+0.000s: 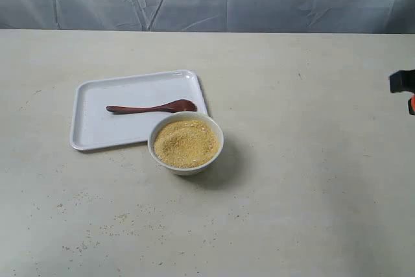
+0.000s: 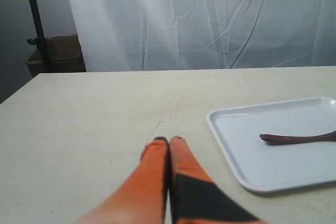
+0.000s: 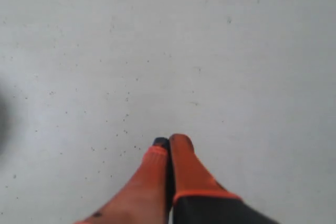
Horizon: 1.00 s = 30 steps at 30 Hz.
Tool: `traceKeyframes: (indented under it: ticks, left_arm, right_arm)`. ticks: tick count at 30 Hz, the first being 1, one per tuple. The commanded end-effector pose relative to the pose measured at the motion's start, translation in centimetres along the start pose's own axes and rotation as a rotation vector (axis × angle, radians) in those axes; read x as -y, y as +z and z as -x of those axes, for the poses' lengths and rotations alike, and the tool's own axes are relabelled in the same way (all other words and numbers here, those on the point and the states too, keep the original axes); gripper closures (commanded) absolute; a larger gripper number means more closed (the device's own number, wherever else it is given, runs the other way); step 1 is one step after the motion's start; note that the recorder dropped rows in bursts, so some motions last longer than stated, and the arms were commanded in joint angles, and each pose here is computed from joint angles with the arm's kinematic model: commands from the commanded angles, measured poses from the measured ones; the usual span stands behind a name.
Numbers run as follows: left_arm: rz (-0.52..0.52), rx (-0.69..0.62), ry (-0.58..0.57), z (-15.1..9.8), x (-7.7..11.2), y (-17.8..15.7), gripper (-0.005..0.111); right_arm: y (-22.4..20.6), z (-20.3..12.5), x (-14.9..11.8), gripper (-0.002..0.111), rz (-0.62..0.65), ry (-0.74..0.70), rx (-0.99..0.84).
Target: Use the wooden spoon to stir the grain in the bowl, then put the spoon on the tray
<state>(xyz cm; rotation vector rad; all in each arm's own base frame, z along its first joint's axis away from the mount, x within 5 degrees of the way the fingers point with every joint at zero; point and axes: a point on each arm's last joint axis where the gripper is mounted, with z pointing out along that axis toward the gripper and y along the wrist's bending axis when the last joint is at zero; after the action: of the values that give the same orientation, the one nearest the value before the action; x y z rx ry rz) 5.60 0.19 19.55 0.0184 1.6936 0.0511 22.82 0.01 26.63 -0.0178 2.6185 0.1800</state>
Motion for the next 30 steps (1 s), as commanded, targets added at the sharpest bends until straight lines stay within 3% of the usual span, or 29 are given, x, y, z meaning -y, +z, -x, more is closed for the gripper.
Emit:
traceKeyframes:
  ticks: [1, 7, 15, 25, 30]
  left_arm:
    - [0.000, 0.005, -0.007, -0.1, 0.0, 0.0, 0.106]
    - [0.000, 0.005, -0.007, -0.1, 0.0, 0.0, 0.106]
    - [0.000, 0.005, -0.007, -0.1, 0.0, 0.0, 0.106]
    - [0.000, 0.005, -0.007, -0.1, 0.0, 0.0, 0.106]
    - [0.000, 0.005, -0.007, -0.1, 0.0, 0.0, 0.106]
  right_arm:
    - [-3.0, -4.4, -1.0, 0.109, -0.036, -0.091, 0.291]
    - [-7.7, -9.2, -1.6, 0.109, -0.089, -0.216, 0.625]
    - [-8.0, -14.0, -1.7, 0.109, -0.059, -0.222, 0.597]
    - [-8.7, -14.5, -1.8, 0.109, -0.059, -0.223, 0.653]
    - [-9.0, -14.8, -2.3, 0.109, 0.015, -0.268, 0.671]
